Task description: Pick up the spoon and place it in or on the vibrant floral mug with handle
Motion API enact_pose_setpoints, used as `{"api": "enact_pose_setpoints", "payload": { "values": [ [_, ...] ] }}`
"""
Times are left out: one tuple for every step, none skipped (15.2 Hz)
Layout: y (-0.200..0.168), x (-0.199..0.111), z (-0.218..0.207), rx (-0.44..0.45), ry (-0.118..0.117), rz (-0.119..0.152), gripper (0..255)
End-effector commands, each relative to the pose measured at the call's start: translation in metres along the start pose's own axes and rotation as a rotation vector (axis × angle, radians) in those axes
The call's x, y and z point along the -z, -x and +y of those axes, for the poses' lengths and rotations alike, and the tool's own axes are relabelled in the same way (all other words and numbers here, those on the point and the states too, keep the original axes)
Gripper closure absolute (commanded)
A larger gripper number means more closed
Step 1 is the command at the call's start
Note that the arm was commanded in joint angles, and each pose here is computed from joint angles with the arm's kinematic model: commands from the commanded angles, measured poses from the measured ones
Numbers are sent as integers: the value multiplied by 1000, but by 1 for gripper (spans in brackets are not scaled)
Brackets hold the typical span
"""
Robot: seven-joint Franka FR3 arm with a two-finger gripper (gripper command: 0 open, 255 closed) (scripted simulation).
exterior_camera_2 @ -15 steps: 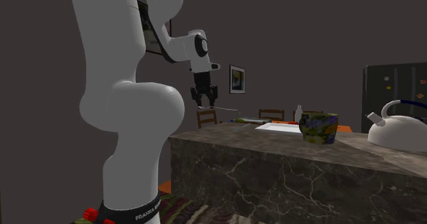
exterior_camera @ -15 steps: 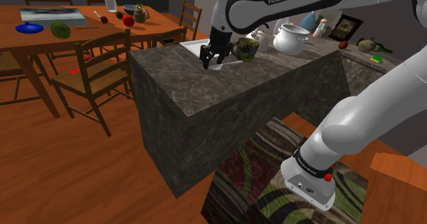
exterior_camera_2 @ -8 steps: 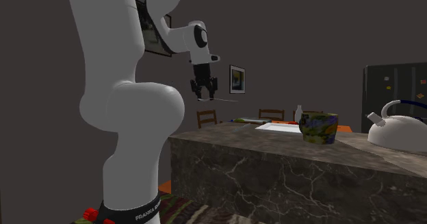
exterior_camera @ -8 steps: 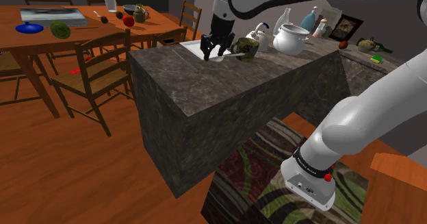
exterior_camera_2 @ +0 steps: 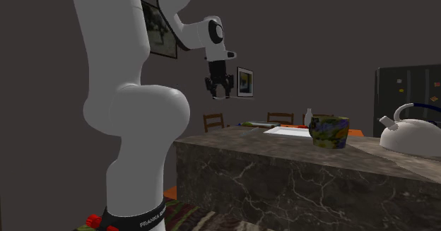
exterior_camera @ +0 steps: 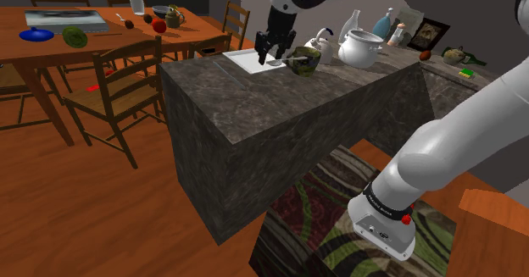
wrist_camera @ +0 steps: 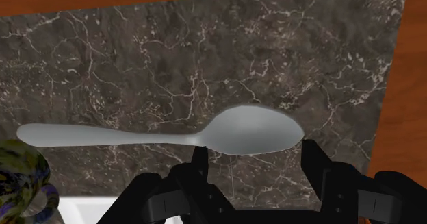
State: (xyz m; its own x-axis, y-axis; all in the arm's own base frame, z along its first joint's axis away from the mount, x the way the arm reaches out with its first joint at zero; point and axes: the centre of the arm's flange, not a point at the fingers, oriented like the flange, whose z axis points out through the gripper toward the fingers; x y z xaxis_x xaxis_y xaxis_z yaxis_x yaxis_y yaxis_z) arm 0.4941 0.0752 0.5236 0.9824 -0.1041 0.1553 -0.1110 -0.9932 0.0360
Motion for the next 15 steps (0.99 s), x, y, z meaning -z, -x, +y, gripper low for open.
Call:
{"api": "enact_pose_setpoints", "payload": {
  "values": [
    [-13,-1,22,1,0,0,255],
    [-20,-2,33,1,0,0,255],
    [-26,-3,45,1,0,0,255],
    [-33,-4,56,1,0,0,255],
    [-39,-6,68,1,0,0,255],
    [-46,-7,79,1,0,0,255],
    [-52,-8,90,1,0,0,255],
    [-59,-9,102,1,0,0,255],
    [-66,-10,113,1,0,0,255],
    [-72,-11,124,1,0,0,255],
    [-79,-13,136,1,0,0,255],
    [-85,-14,147,1,0,0,255],
    [-92,-15,159,1,0,0,255],
    [-99,-16,170,1,0,0,255],
    [-105,-17,181,1,0,0,255]
  ]
}}
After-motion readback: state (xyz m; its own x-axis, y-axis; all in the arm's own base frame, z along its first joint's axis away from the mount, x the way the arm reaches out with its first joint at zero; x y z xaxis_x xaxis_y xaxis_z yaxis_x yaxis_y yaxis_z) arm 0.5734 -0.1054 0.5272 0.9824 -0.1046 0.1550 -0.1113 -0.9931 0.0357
